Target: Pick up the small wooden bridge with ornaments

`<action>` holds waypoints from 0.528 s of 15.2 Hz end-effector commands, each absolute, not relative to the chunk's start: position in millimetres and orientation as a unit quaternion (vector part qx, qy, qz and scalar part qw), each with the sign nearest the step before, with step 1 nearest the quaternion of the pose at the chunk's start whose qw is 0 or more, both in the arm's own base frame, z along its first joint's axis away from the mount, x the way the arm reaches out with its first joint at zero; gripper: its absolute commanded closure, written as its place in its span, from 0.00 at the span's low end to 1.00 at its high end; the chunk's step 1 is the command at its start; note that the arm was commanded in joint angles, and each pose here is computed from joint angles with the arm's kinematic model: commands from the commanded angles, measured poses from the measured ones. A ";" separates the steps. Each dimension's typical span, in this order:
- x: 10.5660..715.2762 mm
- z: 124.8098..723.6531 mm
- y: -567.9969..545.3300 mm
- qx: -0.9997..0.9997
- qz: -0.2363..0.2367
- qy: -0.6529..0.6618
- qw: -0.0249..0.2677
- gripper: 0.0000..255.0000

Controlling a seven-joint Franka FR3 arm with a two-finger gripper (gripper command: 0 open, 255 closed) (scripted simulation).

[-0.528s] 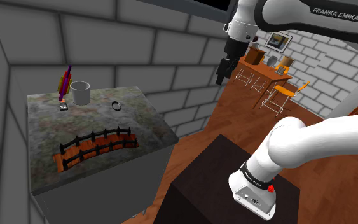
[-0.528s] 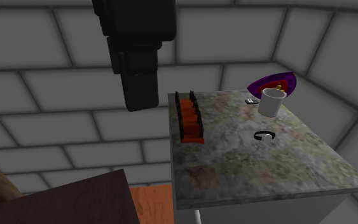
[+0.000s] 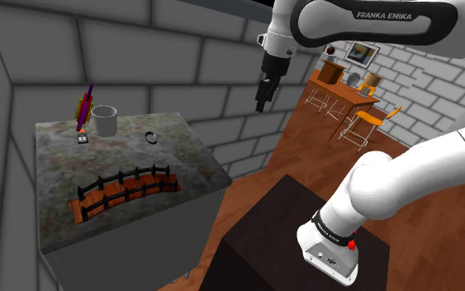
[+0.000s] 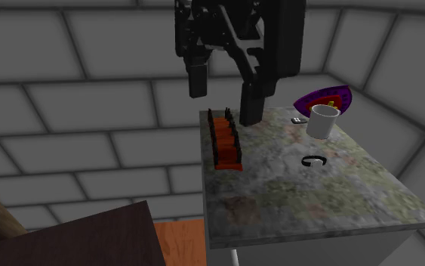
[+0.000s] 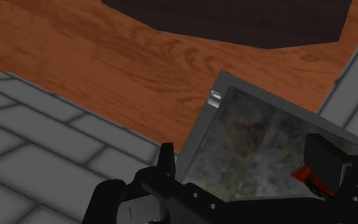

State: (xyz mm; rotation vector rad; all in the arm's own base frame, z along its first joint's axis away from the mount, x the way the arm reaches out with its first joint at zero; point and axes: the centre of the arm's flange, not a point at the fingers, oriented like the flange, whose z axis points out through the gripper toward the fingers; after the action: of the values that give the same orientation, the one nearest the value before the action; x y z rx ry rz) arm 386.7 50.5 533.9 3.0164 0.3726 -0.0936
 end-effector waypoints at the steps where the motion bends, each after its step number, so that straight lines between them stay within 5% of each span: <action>1: 405.8 522.2 62.3 0.986 -0.034 0.152 0.052 0.00; 8: 471.6 480.1 117.2 0.965 -0.047 0.253 0.058 0.00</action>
State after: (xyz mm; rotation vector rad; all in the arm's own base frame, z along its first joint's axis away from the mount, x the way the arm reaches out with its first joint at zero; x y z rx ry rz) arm 463.9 107.1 484.5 2.9367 0.7197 -0.1382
